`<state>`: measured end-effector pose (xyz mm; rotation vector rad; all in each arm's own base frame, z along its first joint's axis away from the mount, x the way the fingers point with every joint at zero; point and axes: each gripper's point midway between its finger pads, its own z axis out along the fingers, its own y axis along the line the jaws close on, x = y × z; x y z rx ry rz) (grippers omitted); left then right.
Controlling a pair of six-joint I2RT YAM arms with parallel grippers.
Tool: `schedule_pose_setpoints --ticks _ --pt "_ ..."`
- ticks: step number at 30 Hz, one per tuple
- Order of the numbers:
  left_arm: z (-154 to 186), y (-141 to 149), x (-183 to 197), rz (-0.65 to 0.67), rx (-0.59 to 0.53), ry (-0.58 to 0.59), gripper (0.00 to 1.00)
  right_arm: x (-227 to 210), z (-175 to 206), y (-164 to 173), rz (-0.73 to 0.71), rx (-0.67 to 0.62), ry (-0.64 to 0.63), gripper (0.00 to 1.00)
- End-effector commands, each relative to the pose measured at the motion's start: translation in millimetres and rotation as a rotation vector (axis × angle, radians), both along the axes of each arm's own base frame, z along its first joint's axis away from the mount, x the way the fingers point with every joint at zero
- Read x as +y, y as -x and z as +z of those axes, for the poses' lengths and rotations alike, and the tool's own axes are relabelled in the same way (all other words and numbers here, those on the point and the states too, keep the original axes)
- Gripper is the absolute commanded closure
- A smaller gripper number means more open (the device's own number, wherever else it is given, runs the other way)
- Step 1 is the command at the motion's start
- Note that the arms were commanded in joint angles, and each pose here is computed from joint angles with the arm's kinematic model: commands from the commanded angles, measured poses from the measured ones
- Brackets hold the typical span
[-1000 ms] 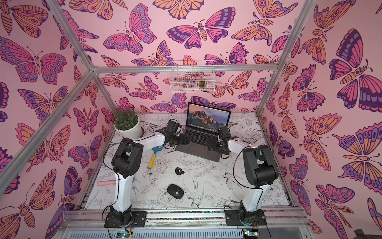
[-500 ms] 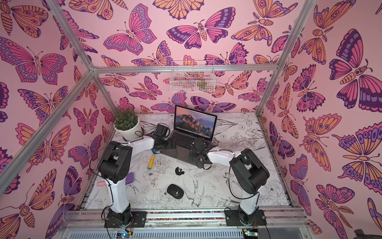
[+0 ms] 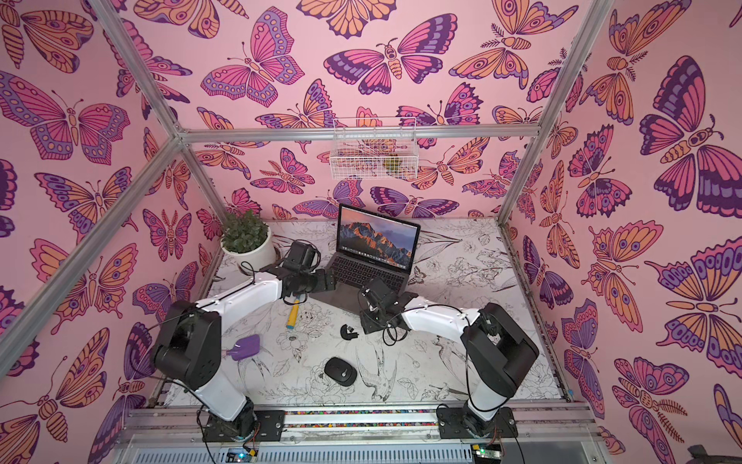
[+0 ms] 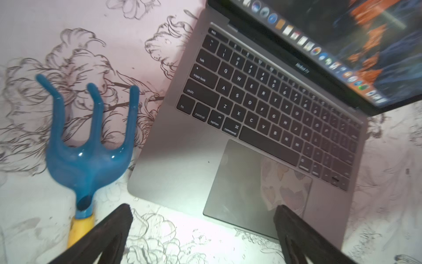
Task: Insert the wireless mouse receiver into the laptop
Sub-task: Move the laptop to the center of the board, then pick up the USB plug at the center of the board.
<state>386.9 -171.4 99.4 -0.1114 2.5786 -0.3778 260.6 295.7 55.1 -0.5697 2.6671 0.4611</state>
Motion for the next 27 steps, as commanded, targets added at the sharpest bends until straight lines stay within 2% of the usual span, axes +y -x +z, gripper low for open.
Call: schedule_pose_setpoints --ticks 1,7,11,27 --pt "-18 19 20 0.086 0.046 -0.038 0.0 28 -1 21 0.205 0.045 0.017 0.51" --pt "-31 44 29 0.145 0.093 -0.011 0.0 38 -14 16 0.209 0.1 0.103 0.52" --pt "-38 52 38 0.194 0.09 -0.015 0.0 40 -21 17 0.232 0.131 0.158 0.59" --pt "-49 53 39 0.192 0.114 -0.032 0.0 47 -39 9 0.227 0.173 0.216 0.69"
